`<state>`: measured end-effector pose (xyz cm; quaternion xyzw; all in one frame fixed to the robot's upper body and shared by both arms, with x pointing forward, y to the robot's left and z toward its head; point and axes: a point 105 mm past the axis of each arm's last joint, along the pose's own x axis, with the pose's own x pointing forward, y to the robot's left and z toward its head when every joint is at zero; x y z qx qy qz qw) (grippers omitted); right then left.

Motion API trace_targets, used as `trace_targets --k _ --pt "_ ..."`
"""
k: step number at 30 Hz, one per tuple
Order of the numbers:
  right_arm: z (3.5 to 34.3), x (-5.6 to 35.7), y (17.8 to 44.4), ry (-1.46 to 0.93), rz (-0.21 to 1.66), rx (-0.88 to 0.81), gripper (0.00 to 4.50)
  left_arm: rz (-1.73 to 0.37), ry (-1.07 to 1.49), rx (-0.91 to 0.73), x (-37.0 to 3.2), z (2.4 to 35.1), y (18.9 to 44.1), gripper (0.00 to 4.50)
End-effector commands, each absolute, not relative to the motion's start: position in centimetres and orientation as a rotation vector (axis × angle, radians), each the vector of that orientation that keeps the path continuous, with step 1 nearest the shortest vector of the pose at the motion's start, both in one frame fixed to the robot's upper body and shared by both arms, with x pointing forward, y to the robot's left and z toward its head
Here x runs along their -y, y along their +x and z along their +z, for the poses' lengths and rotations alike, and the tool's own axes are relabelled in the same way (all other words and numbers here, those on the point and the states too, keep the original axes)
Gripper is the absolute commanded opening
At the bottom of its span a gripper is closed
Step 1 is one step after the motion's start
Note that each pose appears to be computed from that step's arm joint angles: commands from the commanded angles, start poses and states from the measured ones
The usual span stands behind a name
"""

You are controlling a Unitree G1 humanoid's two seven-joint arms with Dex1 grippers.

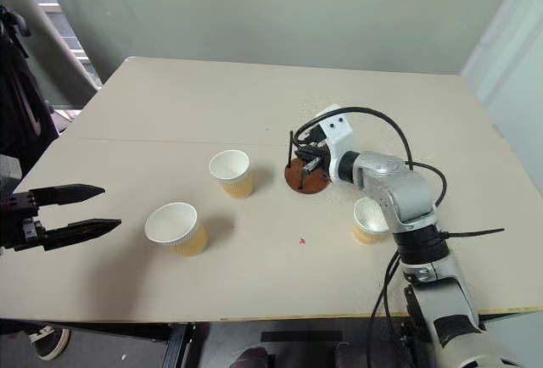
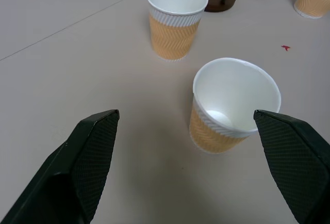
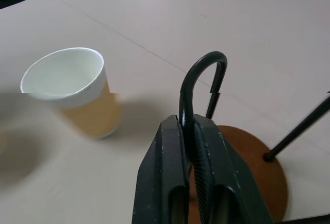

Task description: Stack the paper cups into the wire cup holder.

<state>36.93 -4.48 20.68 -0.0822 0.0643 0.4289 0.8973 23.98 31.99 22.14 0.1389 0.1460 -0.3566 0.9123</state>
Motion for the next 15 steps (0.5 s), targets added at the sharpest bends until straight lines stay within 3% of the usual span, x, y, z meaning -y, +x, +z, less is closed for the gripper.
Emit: trace_targets --k 1,8,15 --pt "22.8 3.8 34.2 -0.211 1.076 -0.054 0.01 -0.732 0.317 -0.263 -32.0 23.5 24.0 4.5" --pt "21.9 5.1 27.4 -0.428 1.532 -0.066 0.01 -0.749 0.318 -0.262 -31.7 23.5 24.6 4.5" --pt "20.0 5.8 25.3 -0.657 1.751 -0.074 0.01 -0.773 0.319 -0.26 -31.2 23.6 24.7 4.5"
